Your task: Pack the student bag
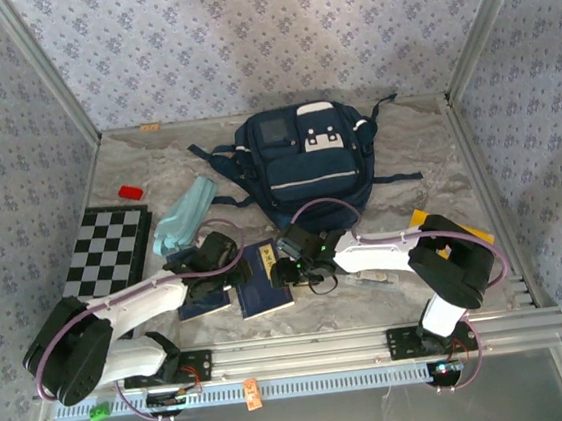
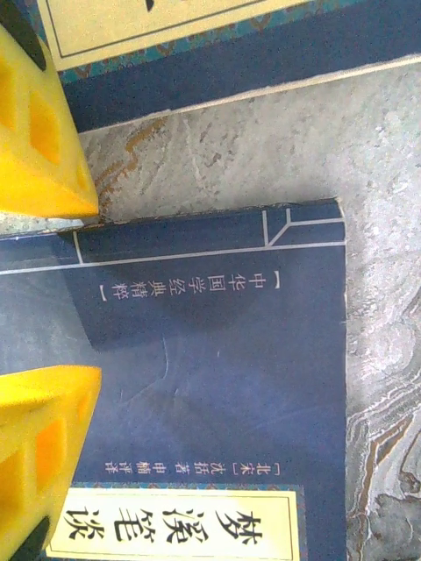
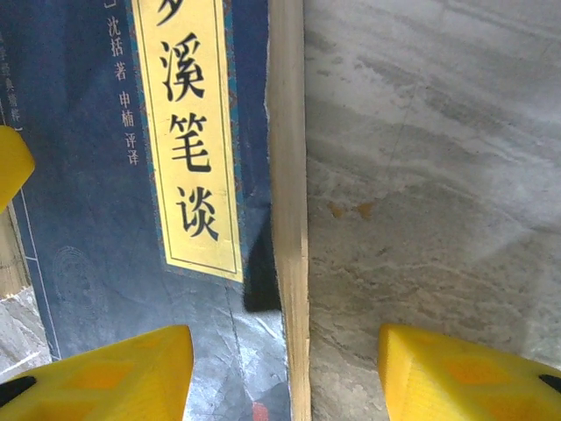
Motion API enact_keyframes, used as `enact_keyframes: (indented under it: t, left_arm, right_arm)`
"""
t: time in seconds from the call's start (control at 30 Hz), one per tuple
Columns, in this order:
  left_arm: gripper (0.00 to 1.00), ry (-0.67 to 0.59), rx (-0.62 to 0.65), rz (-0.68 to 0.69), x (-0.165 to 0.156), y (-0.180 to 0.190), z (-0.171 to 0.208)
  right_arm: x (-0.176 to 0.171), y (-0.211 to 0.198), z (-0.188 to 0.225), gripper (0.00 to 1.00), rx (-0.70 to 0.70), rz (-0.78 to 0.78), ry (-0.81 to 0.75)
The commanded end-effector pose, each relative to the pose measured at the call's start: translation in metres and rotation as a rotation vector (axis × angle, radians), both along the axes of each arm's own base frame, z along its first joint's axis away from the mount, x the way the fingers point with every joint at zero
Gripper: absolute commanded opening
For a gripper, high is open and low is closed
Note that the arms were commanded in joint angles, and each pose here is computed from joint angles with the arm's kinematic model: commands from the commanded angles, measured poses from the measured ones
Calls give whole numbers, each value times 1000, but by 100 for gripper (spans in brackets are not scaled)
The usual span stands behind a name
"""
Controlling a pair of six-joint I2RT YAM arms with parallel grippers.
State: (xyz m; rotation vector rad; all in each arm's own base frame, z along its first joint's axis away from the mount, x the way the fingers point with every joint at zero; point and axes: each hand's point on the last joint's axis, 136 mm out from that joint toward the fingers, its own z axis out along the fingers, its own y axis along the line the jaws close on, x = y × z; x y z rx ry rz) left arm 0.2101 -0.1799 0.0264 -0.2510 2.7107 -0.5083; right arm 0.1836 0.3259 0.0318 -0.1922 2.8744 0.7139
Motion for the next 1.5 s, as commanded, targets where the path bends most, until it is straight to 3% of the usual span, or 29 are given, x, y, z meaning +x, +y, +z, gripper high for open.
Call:
enact_keyframes:
  t: [0.0, 0.27, 0.93, 1.07, 1.47]
  left_arm:
    - [46, 76, 61, -15, -19, 13, -22]
    - [45, 77, 71, -13, -20, 15, -27]
    - [44, 62, 58, -11, -21, 16, -28]
    - [44, 61, 58, -10, -21, 16, -29]
    - [45, 51, 49, -7, -20, 15, -26]
  right_arm:
    - [-3, 28, 5, 59, 82, 35, 11]
    - [0, 21, 4, 60, 28, 21, 17]
    - [2, 36, 48, 60, 212, 22, 31]
    - [2, 38, 54, 56, 269, 15, 42]
    - [0, 29, 43, 41, 271, -16, 79]
